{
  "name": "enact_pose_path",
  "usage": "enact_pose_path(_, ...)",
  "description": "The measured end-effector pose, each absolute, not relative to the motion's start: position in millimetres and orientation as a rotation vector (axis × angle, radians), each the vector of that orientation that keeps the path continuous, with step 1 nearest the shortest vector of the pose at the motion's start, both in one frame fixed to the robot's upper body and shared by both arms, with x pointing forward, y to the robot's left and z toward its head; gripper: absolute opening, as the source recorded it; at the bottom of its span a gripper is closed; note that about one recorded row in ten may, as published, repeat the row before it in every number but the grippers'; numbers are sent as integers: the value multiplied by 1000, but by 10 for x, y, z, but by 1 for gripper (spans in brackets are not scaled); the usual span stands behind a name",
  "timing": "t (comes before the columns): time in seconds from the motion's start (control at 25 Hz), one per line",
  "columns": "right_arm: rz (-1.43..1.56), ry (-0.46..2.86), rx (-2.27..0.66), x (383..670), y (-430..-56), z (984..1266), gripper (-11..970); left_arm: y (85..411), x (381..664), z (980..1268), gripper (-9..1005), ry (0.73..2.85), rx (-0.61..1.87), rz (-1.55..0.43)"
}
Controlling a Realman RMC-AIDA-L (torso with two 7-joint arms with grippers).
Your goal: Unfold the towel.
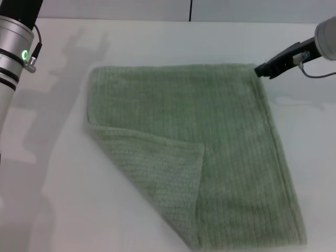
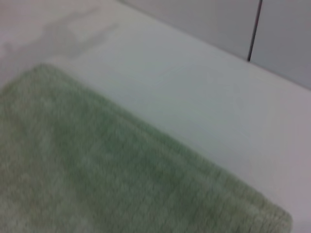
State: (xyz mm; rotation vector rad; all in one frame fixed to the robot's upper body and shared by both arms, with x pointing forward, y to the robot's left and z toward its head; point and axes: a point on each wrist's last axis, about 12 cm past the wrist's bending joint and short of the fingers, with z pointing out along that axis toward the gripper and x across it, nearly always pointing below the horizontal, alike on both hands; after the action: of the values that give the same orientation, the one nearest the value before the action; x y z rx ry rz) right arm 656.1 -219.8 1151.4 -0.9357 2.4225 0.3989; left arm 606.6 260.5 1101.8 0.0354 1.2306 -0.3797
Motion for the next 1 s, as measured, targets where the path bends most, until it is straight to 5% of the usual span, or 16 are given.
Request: enact_pose_path(1.0,358,2451,-1073,6515,-2142,11174,-1,2518,6125,11075,681,1220,52,-402)
